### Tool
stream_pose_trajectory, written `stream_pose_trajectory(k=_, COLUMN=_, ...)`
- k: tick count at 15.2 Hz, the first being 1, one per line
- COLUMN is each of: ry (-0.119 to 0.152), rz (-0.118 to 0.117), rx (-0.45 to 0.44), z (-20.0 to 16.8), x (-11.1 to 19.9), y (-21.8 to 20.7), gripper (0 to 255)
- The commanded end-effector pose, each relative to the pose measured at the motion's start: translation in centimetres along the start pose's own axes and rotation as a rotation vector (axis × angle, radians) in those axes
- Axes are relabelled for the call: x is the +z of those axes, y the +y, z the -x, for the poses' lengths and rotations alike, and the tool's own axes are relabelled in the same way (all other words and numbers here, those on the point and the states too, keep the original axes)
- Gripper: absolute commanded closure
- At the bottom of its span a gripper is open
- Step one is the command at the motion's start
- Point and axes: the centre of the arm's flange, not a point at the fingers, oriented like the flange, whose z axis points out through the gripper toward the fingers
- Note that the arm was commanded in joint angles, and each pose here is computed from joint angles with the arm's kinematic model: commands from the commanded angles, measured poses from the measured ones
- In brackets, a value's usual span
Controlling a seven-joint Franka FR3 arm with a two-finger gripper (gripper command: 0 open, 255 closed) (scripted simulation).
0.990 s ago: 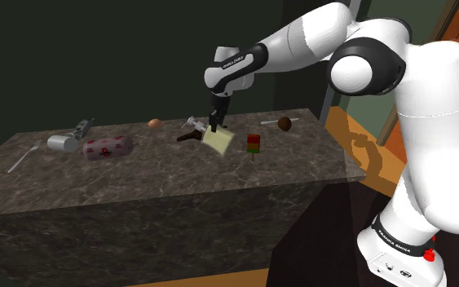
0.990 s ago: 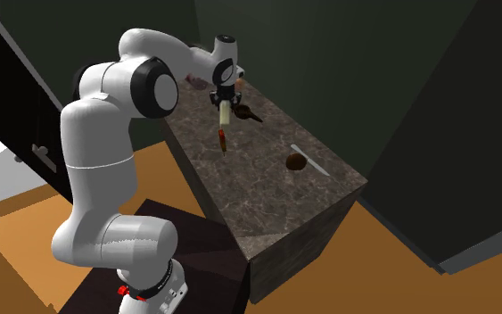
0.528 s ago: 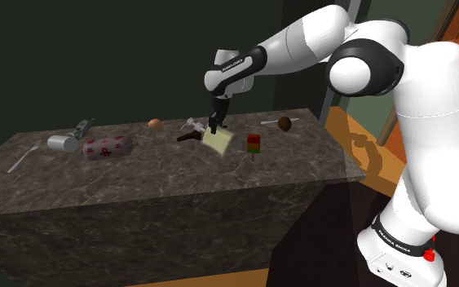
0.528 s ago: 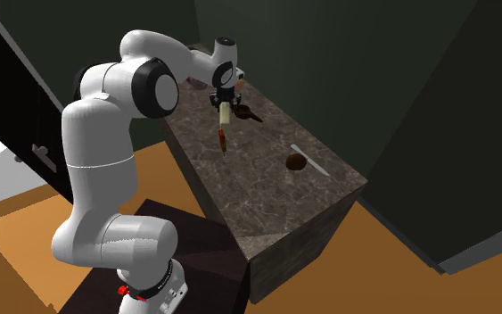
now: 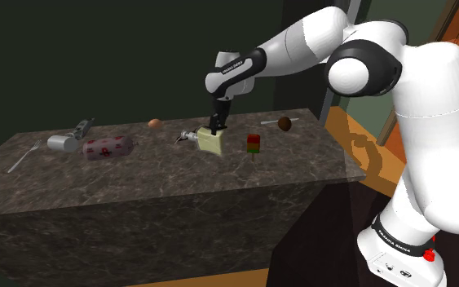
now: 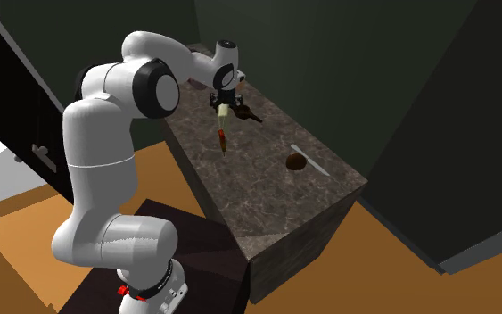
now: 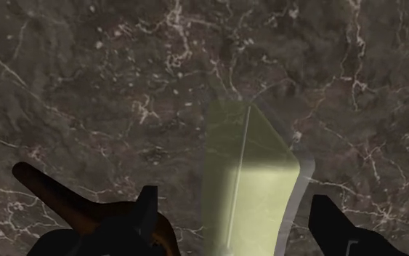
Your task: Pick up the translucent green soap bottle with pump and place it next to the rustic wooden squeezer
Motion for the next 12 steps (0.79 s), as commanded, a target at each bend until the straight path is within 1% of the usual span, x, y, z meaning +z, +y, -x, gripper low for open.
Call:
stream_pose_trajectory(k=1, ry=0.000, rz=0.000, rx=0.000, z=-0.1, x=-1.4, y=-0.1, gripper=0)
stream_pose_trajectory(k=4, ry=0.000, rz=0.000, rx=0.000, z=-0.1, x=-5.0, y=-0.1, gripper=0)
stream_pose_trajectory(k=12, ry=0.000, rz=0.000, rx=0.000, z=-0.1, x=-5.0, y=-0.1, gripper=0)
